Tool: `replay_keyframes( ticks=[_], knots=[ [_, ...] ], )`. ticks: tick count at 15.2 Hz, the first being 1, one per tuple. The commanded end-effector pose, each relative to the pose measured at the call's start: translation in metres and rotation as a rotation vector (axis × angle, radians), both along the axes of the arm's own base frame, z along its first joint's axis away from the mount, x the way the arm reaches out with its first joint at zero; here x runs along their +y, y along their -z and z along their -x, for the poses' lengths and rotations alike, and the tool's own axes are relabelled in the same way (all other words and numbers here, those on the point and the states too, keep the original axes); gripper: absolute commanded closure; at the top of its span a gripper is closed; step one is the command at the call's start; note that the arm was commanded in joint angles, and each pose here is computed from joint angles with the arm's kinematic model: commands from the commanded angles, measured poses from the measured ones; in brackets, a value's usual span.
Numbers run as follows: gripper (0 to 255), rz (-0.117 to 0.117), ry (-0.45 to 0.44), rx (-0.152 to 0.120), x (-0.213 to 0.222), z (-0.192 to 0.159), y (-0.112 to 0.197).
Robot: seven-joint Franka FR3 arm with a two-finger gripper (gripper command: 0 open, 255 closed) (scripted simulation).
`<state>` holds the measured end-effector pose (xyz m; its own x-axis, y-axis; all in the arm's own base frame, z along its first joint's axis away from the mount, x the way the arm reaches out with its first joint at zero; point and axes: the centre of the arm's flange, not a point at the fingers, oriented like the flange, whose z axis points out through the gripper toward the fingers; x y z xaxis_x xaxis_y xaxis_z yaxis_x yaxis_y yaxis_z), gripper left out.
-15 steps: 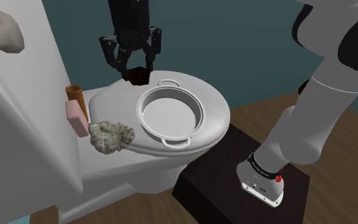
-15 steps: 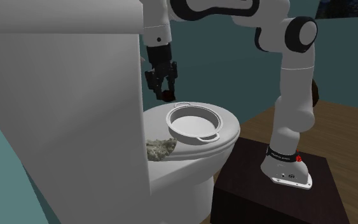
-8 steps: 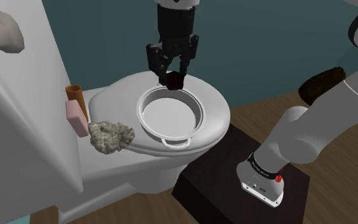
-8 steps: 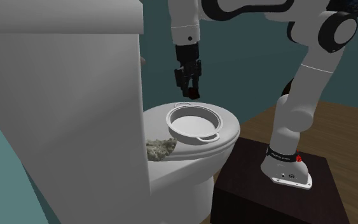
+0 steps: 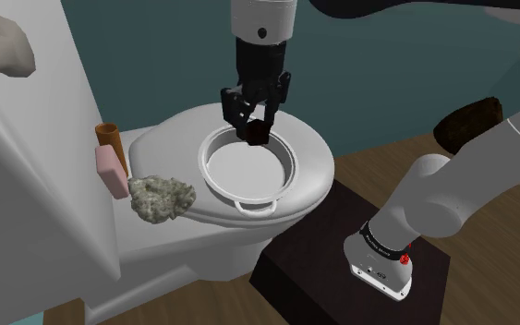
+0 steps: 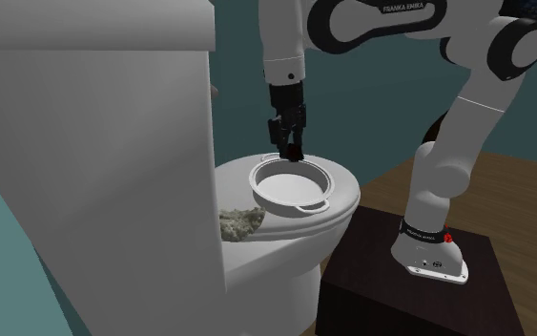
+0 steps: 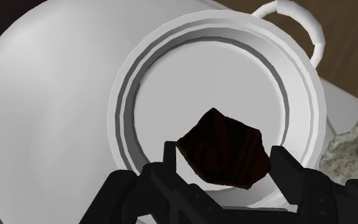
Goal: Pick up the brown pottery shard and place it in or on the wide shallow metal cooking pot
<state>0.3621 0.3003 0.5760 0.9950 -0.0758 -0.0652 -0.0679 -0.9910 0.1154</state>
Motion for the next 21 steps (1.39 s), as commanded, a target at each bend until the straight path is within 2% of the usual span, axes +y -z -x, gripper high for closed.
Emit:
replay_keyframes(
  ticks=[1,7,14,15,20,21],
  knots=[
    [255,0.0,0.0,0.0,0.0,0.0,0.011],
    [255,0.0,0.0,0.0,0.0,0.0,0.042],
    [255,0.0,0.0,0.0,0.0,0.0,0.042],
    [0,0.0,0.0,0.0,0.0,0.0,0.042],
    [0,0.0,0.0,0.0,0.0,0.0,0.042],
    [0,0.0,0.0,0.0,0.001,-0.001,0.029]
  ],
)
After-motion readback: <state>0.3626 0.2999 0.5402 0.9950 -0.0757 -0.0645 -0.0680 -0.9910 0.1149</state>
